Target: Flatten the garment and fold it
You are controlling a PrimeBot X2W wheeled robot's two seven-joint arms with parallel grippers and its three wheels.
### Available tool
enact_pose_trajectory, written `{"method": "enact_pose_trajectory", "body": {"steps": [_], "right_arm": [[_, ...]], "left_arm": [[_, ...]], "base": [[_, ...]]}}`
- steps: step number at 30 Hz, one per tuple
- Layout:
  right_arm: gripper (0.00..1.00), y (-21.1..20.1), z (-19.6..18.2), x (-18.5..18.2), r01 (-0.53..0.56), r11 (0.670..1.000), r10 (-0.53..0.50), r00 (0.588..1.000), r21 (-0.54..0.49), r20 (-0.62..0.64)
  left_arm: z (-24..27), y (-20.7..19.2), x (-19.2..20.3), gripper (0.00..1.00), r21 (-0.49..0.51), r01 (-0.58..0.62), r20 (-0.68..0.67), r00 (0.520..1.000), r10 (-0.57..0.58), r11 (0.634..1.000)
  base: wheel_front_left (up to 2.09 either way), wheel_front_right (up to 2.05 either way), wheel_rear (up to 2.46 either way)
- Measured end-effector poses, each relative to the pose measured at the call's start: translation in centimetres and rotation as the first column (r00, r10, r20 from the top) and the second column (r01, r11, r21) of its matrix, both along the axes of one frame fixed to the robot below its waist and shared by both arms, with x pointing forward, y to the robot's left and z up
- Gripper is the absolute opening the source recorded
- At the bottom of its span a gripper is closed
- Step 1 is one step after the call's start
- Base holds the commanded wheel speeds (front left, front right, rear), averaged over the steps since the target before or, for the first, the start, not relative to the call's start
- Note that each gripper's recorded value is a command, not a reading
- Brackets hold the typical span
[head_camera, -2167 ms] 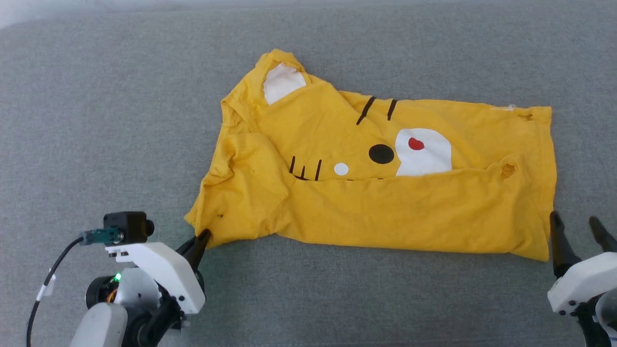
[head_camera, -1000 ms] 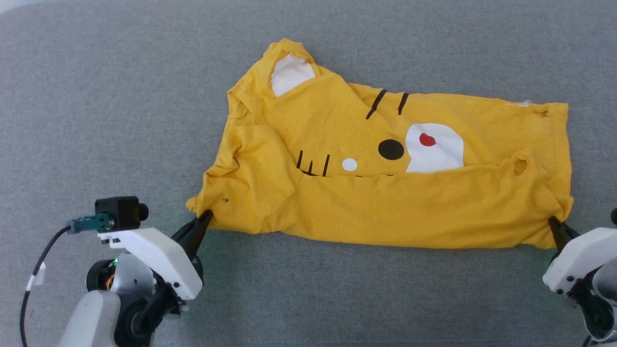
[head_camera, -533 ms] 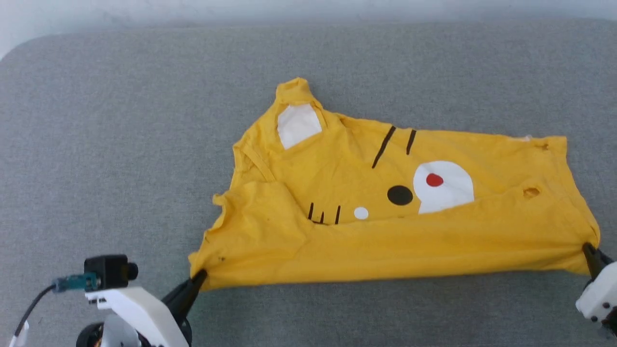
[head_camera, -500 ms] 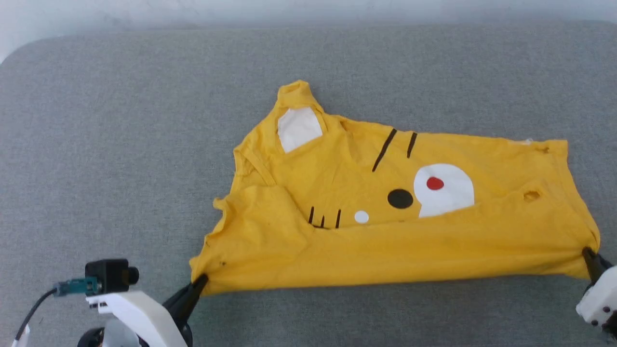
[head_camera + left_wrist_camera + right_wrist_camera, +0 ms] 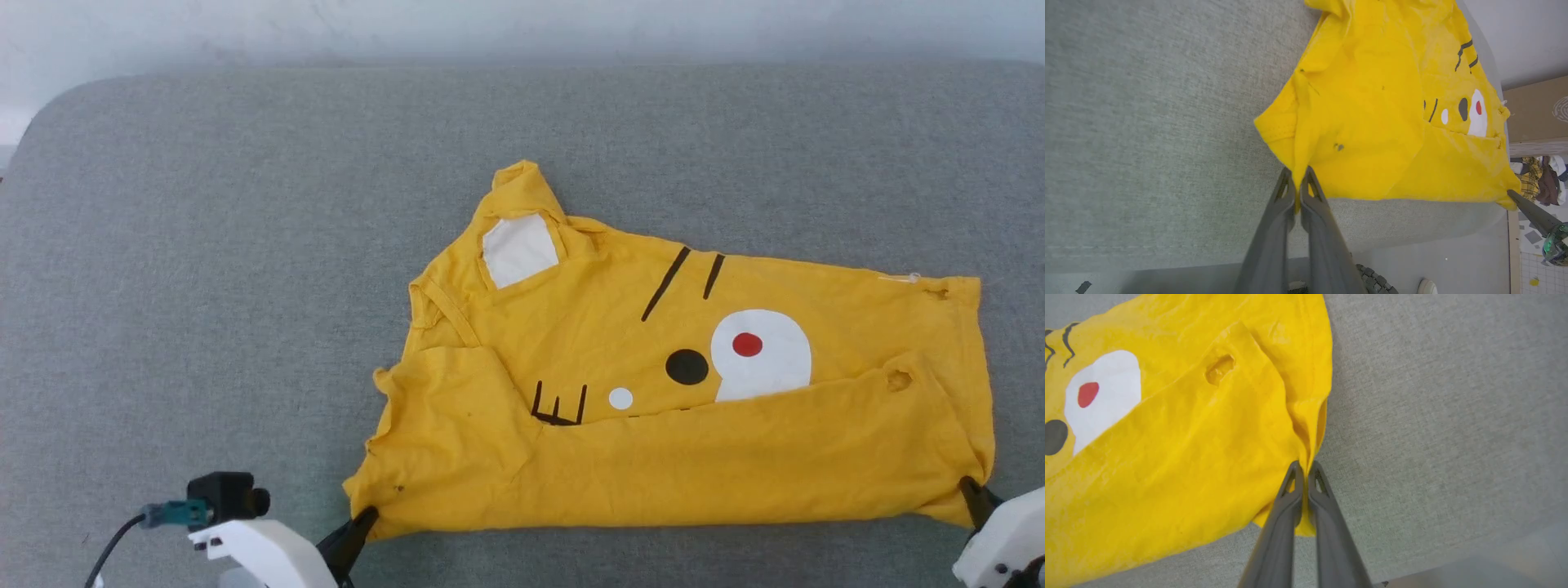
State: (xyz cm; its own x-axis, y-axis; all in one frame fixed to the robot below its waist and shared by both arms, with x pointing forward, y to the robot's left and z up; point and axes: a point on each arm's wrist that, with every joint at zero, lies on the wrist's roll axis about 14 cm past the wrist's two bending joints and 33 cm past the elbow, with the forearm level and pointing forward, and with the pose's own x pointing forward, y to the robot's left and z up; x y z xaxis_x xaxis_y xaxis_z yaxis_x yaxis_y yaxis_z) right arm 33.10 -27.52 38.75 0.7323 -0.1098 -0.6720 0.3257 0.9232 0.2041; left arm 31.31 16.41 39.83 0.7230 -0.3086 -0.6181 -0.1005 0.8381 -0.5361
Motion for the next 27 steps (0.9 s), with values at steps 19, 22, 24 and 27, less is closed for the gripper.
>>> {"method": "enact_pose_trajectory", "body": {"steps": [19, 22, 24, 27], "right_arm": [[1.0, -1.7, 6.5, 3.3, 0.052, 0.994, -0.021, 0.958, -0.101, 0.288], [1.0, -1.2, 10.0, 5.1, 0.058, 0.986, 0.016, 0.896, -0.154, 0.444], [1.0, -0.5, 11.6, 5.9, 0.053, 0.98, 0.054, 0.854, -0.19, 0.517], [1.0, 0.4, 12.7, 6.6, 0.052, 0.971, 0.096, 0.807, -0.232, 0.583]], "left_arm": [[4.0, 3.7, 5.1, 1.0, 0.099, -0.126, 0.278, 0.956, 0.094, 0.987], [7.7, 5.2, 6.7, 1.0, 0.152, -0.229, 0.482, 0.866, 0.13, 0.961], [10.1, 5.3, 7.5, 1.0, 0.141, -0.293, 0.608, 0.779, 0.151, 0.946], [12.7, 5.0, 8.1, 1.0, 0.127, -0.355, 0.737, 0.659, 0.152, 0.926]], "base": [[0.0, 0.0, 0.0], [0.0, 0.0, 0.0], [0.0, 0.0, 0.0], [0.0, 0.0, 0.0]]}}
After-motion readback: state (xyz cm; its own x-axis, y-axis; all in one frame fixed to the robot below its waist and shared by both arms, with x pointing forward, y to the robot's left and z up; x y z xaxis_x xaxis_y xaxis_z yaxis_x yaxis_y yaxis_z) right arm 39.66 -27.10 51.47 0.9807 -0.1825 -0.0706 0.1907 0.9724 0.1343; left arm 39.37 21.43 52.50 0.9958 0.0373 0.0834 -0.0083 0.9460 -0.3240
